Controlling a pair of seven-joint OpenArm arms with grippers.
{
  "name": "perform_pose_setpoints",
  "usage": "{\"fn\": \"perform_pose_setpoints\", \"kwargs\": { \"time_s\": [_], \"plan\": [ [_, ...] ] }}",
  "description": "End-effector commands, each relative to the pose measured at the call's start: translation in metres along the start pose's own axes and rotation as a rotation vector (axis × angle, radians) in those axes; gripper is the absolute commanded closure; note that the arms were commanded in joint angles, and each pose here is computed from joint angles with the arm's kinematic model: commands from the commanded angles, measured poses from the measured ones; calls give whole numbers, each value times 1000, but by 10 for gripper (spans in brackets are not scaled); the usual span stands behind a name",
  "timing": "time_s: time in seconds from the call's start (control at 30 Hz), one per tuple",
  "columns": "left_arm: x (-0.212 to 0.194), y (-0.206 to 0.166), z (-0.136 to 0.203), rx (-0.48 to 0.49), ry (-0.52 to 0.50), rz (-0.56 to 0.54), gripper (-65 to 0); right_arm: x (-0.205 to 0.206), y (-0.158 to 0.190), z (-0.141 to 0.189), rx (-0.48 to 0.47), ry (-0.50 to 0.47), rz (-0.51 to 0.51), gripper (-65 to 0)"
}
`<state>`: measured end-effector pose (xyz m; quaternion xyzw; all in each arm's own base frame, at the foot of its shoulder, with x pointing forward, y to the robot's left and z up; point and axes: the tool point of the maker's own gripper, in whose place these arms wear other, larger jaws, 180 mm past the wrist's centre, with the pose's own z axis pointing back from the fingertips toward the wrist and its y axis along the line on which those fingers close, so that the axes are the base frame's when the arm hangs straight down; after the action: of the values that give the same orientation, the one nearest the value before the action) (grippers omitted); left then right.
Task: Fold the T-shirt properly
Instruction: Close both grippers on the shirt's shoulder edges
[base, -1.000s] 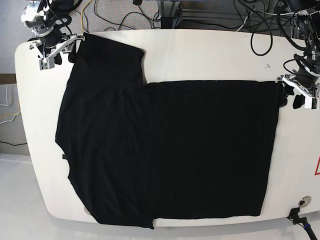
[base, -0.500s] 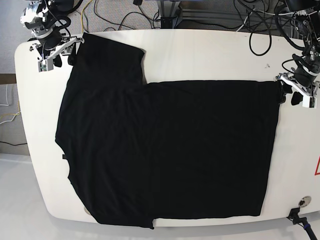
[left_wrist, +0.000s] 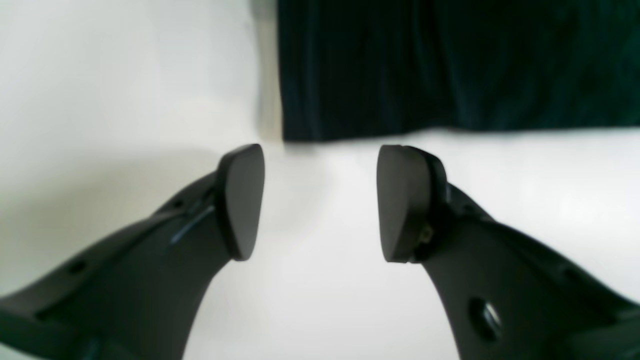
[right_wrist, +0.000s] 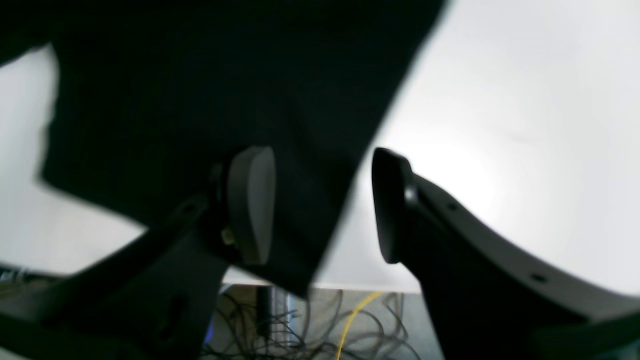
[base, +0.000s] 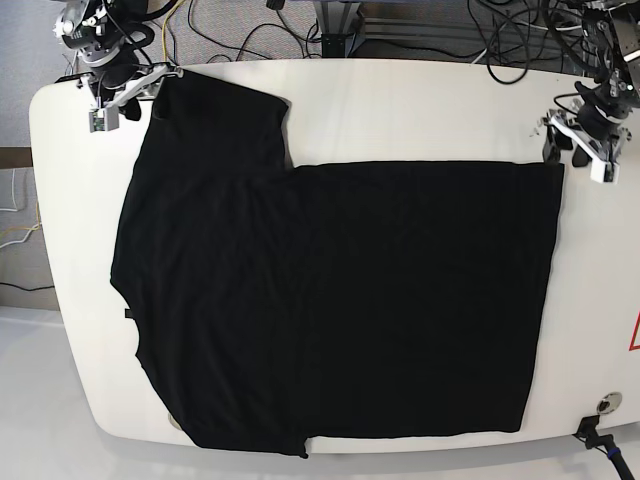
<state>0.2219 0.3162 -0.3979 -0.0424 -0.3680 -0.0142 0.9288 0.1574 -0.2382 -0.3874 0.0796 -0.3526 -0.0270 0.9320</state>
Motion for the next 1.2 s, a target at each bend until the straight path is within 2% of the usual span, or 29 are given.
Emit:
{"fn": "perform_pose_setpoints", "kwargs": {
  "time_s": [0.0, 0.13, 0.27, 0.5, 0.6, 0.67, 0.77, 0.8, 0.87, 0.93, 1.03, 1.17],
  "plan": [
    [36, 5, 5, -1, -109, -27, -332, 15, -6, 5, -17, -50, 17, -308],
    [38, 5, 6, -2, -116, -25, -332, 16, -6, 5, -16, -52, 17, -308],
    [58, 10, 17, 24, -170, -52, -333, 18, -5, 5, -13, -58, 17, -308],
    [69, -3, 21, -19, -196, -110, -335, 18, -2, 4, -11, -69, -1, -322],
    [68, -3, 21, -23, -193, -113, -336, 19, -10, 9, -35, -95, -51, -434],
    [68, -3, 21, -24, -193, -114, -363, 22, -9, 11, -19, -117, -81, -480],
    [67, -3, 21, -24, -191, -114, -442, 24, -4, 12, 13, -139, -121, -482],
    [68, -4, 22, -26, -194, -117, -449, 24, -3, 13, 22, -144, -134, -482],
    [69, -4, 22, -26, -195, -118, -446, 22, 0, 12, 44, -152, -176, -482],
    [69, -3, 22, -25, -195, -118, -446, 13, 3, 9, 77, -150, -266, -482],
    [69, -3, 22, -25, -195, -118, -446, 0, -9, 8, 71, -146, -373, -482],
    [67, -3, 22, -25, -192, -117, -446, -13, -15, 2, 66, -118, -413, -482]
  ]
}}
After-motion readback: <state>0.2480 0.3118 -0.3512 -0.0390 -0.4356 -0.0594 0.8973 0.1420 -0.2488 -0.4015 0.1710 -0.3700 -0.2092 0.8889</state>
